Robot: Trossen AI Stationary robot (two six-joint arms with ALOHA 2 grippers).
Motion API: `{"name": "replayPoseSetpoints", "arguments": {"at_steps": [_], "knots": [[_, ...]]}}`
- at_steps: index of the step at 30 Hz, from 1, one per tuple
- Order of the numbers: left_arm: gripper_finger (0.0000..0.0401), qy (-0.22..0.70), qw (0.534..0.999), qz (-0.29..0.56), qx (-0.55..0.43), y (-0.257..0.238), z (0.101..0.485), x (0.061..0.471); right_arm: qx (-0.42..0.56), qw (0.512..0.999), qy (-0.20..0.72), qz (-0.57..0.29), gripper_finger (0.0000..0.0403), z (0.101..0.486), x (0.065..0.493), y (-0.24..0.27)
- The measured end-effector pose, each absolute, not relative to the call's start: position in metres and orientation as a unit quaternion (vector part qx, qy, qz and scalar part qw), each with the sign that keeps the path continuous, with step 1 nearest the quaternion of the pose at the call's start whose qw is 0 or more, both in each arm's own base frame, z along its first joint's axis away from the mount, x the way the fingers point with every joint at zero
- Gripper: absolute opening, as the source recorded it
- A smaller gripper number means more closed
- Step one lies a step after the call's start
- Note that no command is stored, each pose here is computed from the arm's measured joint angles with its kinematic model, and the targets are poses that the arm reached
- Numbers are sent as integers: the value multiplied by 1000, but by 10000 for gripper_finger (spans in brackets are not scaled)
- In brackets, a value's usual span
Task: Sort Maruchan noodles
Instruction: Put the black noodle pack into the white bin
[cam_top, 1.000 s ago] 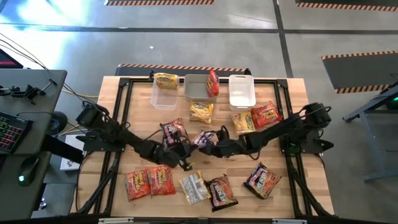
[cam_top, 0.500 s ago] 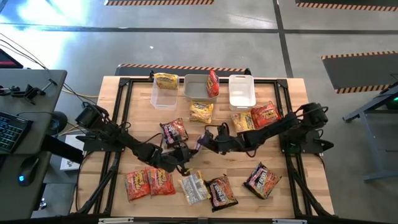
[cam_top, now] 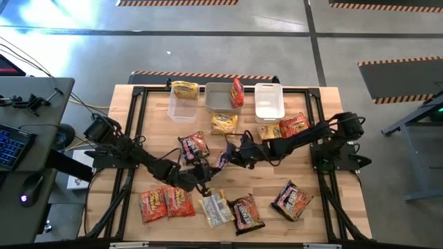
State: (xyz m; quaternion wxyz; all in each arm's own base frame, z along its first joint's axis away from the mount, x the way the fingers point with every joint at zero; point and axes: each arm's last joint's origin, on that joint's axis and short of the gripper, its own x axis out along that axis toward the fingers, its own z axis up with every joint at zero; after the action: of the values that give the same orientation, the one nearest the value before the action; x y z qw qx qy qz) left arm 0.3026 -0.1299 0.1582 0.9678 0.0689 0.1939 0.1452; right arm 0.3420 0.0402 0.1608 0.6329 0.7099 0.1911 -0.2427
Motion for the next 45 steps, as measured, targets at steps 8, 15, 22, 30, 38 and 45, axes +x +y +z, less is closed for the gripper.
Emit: {"name": "replayPoseSetpoints", "arguments": {"at_steps": [8,15,22,30,38,45], "knots": [[0,187,969,149,63,-128,158,305,739,605,183,-232,291,163,344,36],[0,207,962,150,90,-131,143,319,750,587,193,-235,291,151,347,48],[0,224,956,151,114,-140,138,328,751,593,195,-217,290,143,352,50],[7,212,957,167,109,-142,140,327,727,623,178,-226,233,143,351,54],[51,216,958,141,128,-149,142,323,682,675,181,-218,116,144,352,55],[97,212,959,128,136,-153,166,313,618,734,189,-206,38,145,353,49]]}}
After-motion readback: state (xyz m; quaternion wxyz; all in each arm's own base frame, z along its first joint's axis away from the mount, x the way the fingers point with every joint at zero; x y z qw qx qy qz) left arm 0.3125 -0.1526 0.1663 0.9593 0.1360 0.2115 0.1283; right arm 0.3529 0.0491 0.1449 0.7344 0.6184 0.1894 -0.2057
